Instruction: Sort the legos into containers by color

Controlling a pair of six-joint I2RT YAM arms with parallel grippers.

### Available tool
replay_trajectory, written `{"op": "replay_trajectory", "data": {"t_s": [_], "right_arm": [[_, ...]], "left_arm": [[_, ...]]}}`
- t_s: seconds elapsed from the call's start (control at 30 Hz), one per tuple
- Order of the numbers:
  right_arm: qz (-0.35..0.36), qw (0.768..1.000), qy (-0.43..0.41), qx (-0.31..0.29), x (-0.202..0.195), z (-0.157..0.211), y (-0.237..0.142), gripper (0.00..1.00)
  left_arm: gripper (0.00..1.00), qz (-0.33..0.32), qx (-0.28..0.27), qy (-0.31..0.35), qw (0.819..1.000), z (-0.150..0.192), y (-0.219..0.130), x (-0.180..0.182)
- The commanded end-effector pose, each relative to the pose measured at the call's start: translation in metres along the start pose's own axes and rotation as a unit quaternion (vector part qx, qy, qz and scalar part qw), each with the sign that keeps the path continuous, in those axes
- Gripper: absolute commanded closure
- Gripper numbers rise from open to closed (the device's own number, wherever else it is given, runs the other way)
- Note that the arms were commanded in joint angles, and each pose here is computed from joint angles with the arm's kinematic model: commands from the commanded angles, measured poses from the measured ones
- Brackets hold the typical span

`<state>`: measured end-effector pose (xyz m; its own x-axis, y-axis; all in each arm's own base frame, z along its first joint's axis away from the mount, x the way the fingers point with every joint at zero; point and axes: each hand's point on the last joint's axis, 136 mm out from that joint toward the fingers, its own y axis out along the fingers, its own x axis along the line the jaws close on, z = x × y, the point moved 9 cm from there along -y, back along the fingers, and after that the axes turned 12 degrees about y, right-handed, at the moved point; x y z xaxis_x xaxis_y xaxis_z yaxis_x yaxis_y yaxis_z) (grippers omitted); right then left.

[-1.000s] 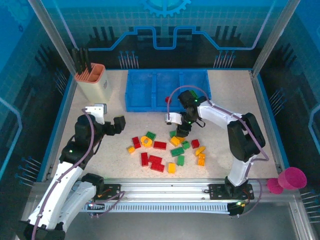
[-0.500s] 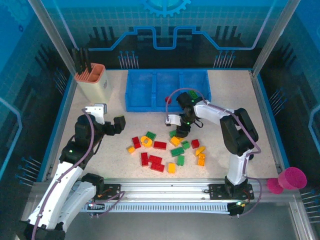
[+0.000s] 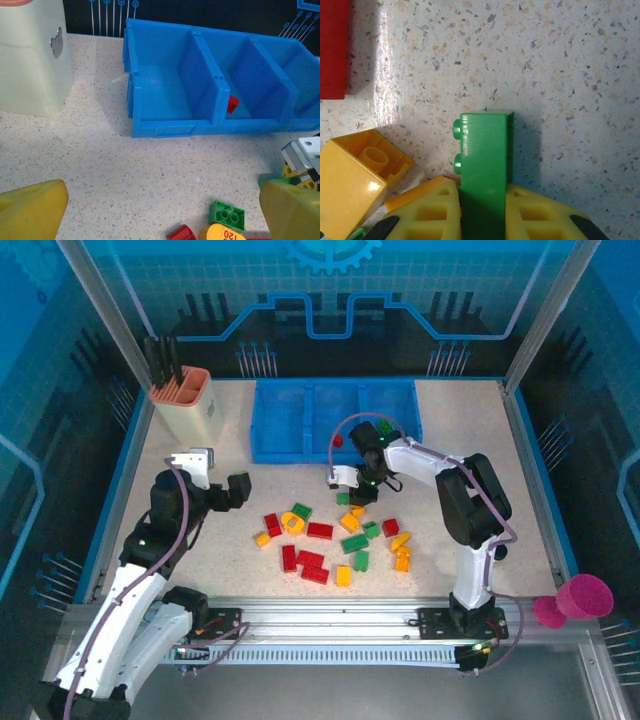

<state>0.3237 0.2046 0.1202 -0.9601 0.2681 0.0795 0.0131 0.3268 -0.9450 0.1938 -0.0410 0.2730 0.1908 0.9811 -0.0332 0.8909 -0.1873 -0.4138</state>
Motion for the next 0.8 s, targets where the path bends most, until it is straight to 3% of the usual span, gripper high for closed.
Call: {"op": "replay_trajectory", "data": {"t_s": [0.0, 0.4, 0.57, 0.77], "right_arm": [[0.008, 1.0, 0.007, 0.009, 0.001, 0.001, 0.001, 0.87], [0.09, 0.983, 0.086, -0.137, 0.006, 0.015, -0.105, 0.89], [0.192, 0.954, 0.154, -0.172, -0.019, 0.044, -0.148, 0.89], [0.277, 0.923, 0.206, -0.17, -0.061, 0.058, -0.171, 0.89]], "left_arm": [[0.01, 0.01, -0.013, -0.001, 1.0, -0.001, -0.002, -0.002], [0.0, 0.009, -0.023, 0.001, 1.0, -0.003, -0.005, -0.002], [0.01, 0.014, -0.024, -0.002, 1.0, -0.004, -0.004, -0.003], [0.01, 0.018, -0.026, -0.005, 0.999, -0.004, -0.005, -0.004]]}}
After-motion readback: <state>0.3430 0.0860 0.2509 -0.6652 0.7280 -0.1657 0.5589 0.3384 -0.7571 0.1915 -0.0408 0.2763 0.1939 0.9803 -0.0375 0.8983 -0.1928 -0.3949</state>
